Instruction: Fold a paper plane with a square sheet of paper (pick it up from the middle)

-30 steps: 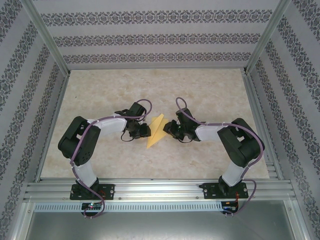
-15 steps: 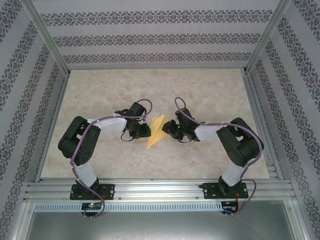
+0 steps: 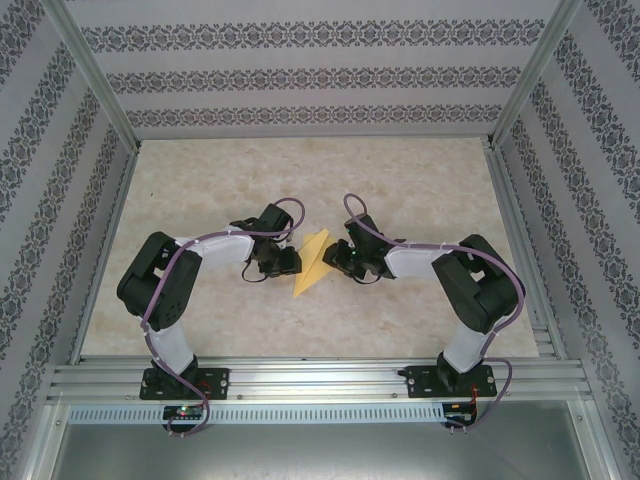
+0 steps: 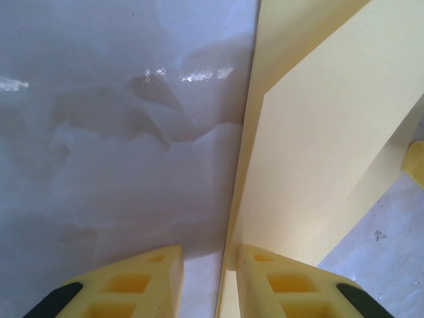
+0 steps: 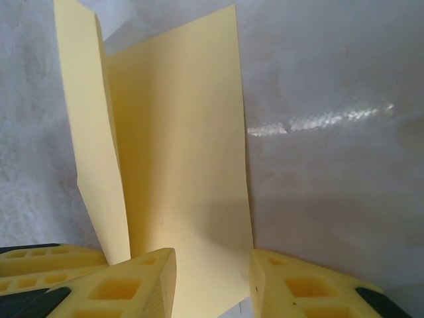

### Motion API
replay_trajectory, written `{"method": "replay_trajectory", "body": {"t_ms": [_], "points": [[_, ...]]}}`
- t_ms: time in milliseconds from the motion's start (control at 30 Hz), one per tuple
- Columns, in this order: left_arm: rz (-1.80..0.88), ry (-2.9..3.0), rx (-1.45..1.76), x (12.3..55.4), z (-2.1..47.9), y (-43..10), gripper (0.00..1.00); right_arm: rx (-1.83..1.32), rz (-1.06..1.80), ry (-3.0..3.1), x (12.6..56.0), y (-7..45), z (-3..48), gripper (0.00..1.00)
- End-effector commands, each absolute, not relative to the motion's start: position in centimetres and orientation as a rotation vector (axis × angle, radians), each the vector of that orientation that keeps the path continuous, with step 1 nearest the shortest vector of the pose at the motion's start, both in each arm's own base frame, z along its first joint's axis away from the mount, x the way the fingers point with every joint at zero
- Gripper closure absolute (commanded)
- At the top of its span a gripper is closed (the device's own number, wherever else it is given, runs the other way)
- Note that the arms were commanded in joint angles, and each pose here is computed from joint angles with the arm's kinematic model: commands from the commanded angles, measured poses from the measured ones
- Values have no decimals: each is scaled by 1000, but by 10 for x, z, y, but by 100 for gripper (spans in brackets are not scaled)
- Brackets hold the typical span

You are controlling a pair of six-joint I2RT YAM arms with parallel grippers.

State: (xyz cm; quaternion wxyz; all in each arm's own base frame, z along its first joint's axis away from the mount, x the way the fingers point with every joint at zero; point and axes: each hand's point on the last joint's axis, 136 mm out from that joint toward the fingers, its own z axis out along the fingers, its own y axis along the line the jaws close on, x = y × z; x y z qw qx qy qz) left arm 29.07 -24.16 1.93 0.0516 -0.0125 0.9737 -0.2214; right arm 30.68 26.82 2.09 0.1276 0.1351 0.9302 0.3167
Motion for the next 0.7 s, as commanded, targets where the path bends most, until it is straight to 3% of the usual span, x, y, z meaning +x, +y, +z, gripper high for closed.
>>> {"method": "replay_trajectory", "body": {"t_ms": [0, 667], "points": [[-716, 2984, 24, 287, 8, -253, 72, 343, 901, 2723, 306, 278, 15, 65], [-698, 2985, 10, 287, 8, -250, 72, 280, 1195, 2568, 321, 309, 57, 57]]}}
